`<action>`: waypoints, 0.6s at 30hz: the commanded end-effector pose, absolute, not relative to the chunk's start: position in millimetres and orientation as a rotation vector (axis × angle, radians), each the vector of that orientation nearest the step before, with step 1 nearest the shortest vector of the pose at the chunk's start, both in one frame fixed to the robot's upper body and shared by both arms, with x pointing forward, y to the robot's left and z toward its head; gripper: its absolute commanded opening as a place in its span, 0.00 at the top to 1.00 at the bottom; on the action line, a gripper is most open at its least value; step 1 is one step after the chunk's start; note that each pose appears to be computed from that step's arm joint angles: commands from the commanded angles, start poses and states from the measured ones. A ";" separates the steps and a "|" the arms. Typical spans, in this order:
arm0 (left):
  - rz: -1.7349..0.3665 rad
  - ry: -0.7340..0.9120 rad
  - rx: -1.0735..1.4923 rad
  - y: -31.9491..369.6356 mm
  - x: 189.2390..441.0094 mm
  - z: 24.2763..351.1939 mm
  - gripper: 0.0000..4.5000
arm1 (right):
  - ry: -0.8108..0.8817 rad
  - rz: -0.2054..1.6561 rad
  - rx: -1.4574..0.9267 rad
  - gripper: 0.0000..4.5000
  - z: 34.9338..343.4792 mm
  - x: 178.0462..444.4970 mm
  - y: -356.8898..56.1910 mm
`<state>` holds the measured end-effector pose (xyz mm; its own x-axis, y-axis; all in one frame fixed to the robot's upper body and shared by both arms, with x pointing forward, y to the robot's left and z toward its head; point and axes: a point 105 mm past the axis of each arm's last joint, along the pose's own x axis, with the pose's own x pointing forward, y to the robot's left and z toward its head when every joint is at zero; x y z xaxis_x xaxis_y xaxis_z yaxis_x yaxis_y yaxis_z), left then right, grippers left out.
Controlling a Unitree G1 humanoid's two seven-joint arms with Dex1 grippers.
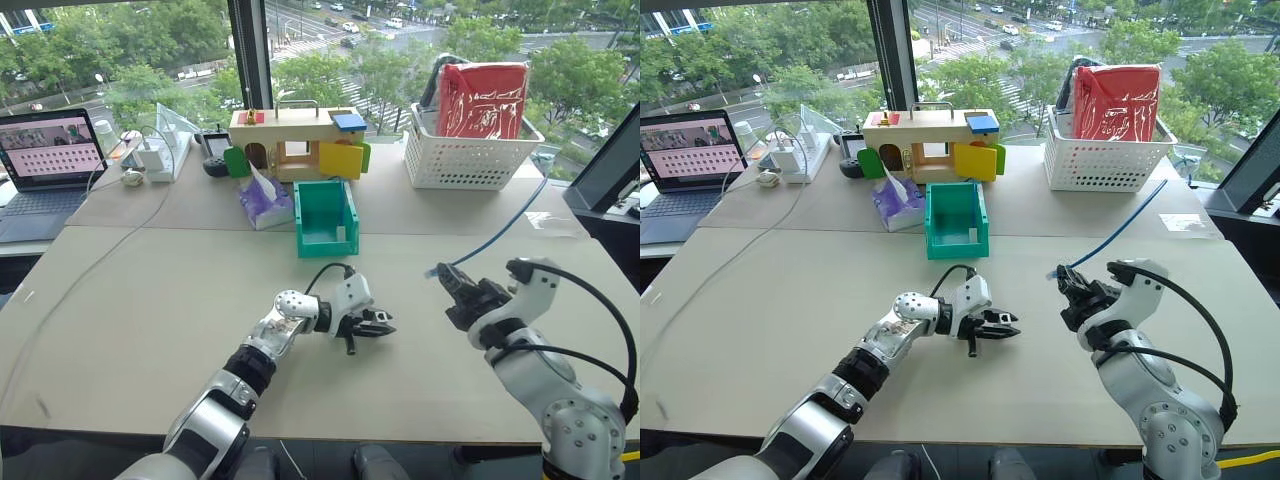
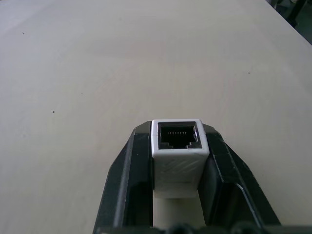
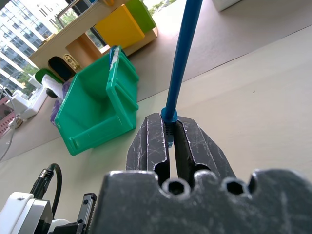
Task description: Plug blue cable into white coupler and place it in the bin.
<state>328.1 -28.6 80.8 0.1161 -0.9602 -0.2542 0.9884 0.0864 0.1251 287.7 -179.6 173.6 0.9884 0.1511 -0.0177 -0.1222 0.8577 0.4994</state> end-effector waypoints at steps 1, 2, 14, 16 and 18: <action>-1.457 0.079 0.306 -22.5 328.8 87.3 0.62 | -0.032 0.131 0.505 1.00 191.3 282.9 -186.9; -1.461 0.088 0.298 -21.4 328.1 86.6 0.56 | -0.034 0.130 0.505 1.00 191.5 283.1 -187.3; -1.492 0.102 0.315 -18.2 319.2 81.4 0.00 | -0.040 0.142 0.503 1.00 195.2 286.0 -186.7; -1.494 0.103 0.318 -18.9 318.0 80.2 0.00 | -0.041 0.143 0.502 1.00 196.0 285.9 -186.7; -1.495 0.110 0.322 -18.7 318.0 77.9 0.00 | -0.041 0.144 0.501 1.00 196.6 286.1 -186.4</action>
<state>321.5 -15.3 77.6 0.0953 -0.9588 -0.2677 0.9891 0.0608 0.1343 288.7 -185.5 182.3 0.9912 0.1310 0.0168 -0.1224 0.8643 0.4879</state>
